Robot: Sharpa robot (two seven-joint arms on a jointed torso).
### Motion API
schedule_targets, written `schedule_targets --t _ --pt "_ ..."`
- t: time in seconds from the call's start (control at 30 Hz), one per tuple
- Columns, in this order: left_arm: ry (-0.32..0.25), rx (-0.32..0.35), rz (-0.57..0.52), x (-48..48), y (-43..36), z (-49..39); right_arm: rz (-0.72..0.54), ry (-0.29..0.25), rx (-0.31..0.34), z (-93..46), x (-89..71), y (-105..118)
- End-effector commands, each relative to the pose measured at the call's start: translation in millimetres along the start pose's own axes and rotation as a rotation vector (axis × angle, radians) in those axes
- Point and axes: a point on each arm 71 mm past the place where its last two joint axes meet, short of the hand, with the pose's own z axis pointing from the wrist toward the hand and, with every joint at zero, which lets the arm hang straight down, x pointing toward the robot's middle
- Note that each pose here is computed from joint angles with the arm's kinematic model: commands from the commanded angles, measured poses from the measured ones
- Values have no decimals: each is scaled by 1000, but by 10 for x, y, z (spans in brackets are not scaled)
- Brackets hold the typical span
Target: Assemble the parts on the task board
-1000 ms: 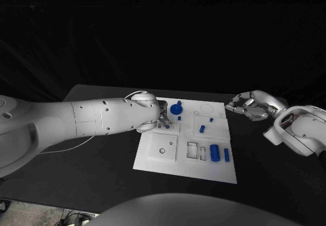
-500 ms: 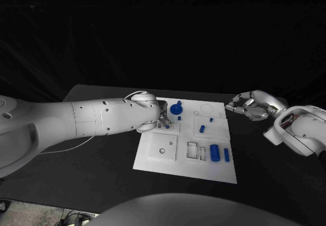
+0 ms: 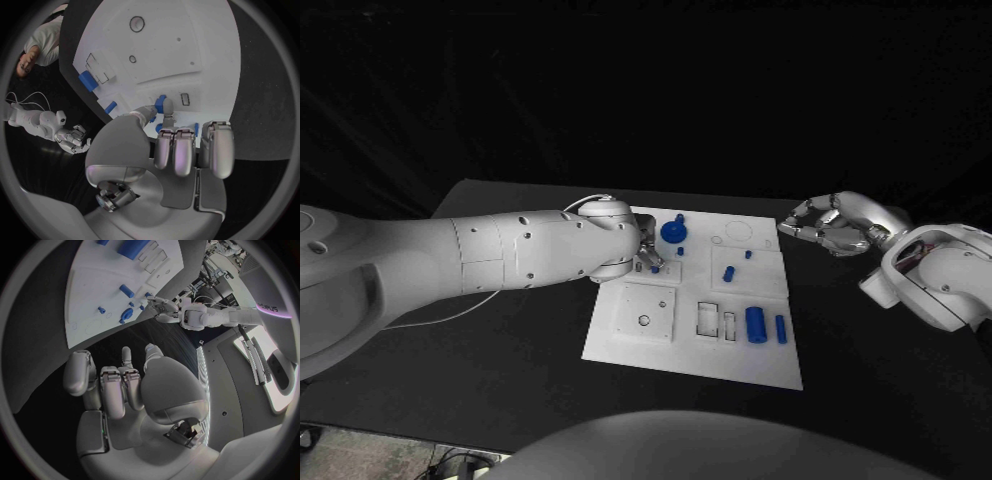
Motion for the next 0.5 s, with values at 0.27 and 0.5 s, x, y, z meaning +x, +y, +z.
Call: schedule_targets --t 0.27,0.5 --pt "-3 24 32 46 -18 9 -2 -1 -11 3 1 4" --pt "1 32 50 62 -25 13 -2 -2 -11 1 -1 3"
